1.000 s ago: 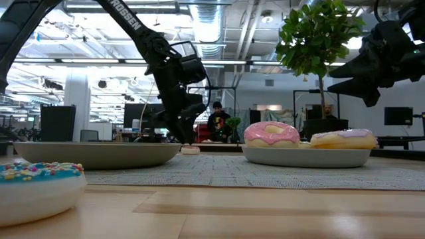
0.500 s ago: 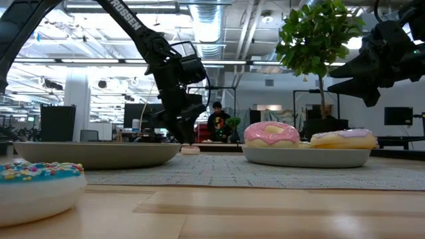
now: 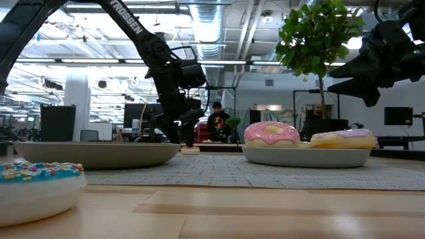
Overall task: Pick & Place donuts
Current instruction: Put the small red donut on the brown plate
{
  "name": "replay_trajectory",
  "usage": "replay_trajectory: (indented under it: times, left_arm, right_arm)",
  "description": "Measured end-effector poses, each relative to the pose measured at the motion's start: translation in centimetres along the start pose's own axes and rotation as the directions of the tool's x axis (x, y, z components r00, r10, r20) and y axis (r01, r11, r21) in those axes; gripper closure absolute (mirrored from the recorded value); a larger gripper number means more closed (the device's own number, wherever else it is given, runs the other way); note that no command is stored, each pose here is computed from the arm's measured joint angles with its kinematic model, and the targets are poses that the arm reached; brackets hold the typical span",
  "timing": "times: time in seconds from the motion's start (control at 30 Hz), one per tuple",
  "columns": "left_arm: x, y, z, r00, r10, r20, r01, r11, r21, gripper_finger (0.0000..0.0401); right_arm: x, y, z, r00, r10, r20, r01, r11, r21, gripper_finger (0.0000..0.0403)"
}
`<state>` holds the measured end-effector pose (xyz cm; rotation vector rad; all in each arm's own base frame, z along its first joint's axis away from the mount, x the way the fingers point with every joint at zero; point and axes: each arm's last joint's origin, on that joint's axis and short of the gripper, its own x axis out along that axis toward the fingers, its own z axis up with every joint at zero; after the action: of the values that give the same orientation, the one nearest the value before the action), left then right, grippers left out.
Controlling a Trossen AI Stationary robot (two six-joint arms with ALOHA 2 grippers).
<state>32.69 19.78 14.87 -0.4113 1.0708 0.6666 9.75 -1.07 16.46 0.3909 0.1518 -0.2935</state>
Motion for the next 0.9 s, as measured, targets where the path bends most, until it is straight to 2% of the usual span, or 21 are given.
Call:
replay_trajectory:
  times: [0.17, 0.37, 0.77, 0.9]
  left_arm:
    - [1.13, -0.04, -0.29, 1.0, 0.009, -0.024, -0.01, 0.999, -0.032, 0.0122]
    - [1.17, -0.06, -0.36, 1.0, 0.002, -0.031, -0.003, 0.999, -0.037, 0.0128]
    - [1.28, -0.27, -0.38, 0.997, -0.063, -0.039, 0.061, 0.997, -0.044, 0.0259]
    - [1.3, -0.28, -0.36, 0.997, -0.063, -0.035, 0.061, 0.997, -0.044, 0.0289]
  right_arm:
    - [0.0, 0.0, 0.01, 1.0, 0.0, 0.001, 0.0, 1.0, 0.001, 0.0194]
    - [0.0, 0.0, 0.0, 1.0, 0.0, 0.001, 0.0, 1.0, 0.008, 0.0194]
    - [0.0, 0.0, 0.01, 1.0, 0.0, 0.002, 0.0, 1.0, 0.008, 0.0194]
    - [0.0, 0.0, 0.01, 1.0, 0.0, 0.002, 0.0, 1.0, 0.009, 0.0194]
